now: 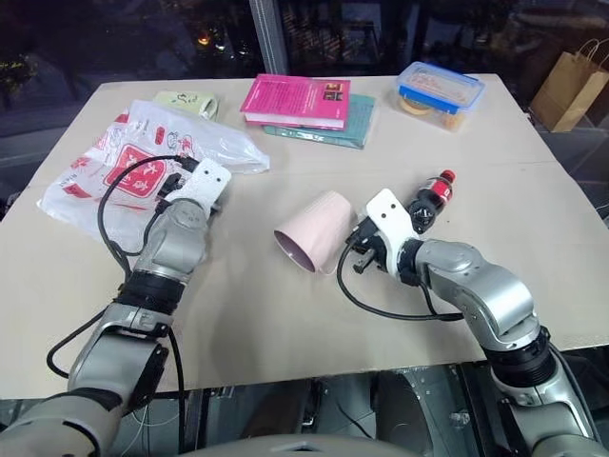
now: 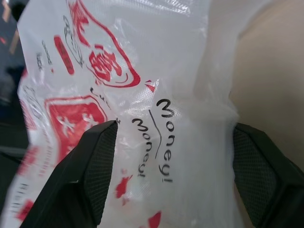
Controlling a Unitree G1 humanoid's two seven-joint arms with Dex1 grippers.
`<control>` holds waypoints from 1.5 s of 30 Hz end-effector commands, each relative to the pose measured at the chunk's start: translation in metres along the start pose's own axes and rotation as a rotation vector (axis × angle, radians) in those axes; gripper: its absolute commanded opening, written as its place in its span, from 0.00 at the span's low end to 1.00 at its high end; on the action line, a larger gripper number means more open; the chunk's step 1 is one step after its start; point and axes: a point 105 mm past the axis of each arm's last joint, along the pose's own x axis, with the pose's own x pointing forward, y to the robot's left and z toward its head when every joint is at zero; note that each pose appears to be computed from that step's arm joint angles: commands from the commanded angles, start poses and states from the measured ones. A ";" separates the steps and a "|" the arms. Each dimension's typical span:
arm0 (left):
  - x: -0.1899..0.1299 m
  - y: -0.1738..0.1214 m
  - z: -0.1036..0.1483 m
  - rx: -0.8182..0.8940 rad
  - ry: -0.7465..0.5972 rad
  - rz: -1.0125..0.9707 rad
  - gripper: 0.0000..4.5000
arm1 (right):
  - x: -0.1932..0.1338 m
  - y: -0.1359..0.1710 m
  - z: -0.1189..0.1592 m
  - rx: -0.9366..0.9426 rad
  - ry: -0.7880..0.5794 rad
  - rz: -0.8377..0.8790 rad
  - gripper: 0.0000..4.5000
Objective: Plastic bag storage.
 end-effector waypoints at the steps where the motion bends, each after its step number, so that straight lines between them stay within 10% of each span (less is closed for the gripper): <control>1: -0.008 0.008 0.028 -0.082 -0.102 -0.018 0.79 | -0.003 0.002 0.014 -0.049 -0.049 0.002 0.00; 7: -0.029 0.006 0.045 -0.157 -0.145 -0.034 0.99 | -0.002 0.003 0.016 -0.056 -0.058 0.015 0.00; 25: 0.030 0.005 0.017 -0.076 -0.007 0.254 1.00 | -0.002 0.003 0.018 -0.065 -0.057 0.026 0.00; 35: 0.022 0.082 0.053 -0.123 -0.184 0.280 0.06 | 0.010 0.009 0.022 -0.051 -0.091 0.041 0.00; 45: -0.029 0.091 0.077 -0.212 -0.238 -0.040 0.01 | 0.030 0.013 0.027 -0.056 -0.140 0.077 0.00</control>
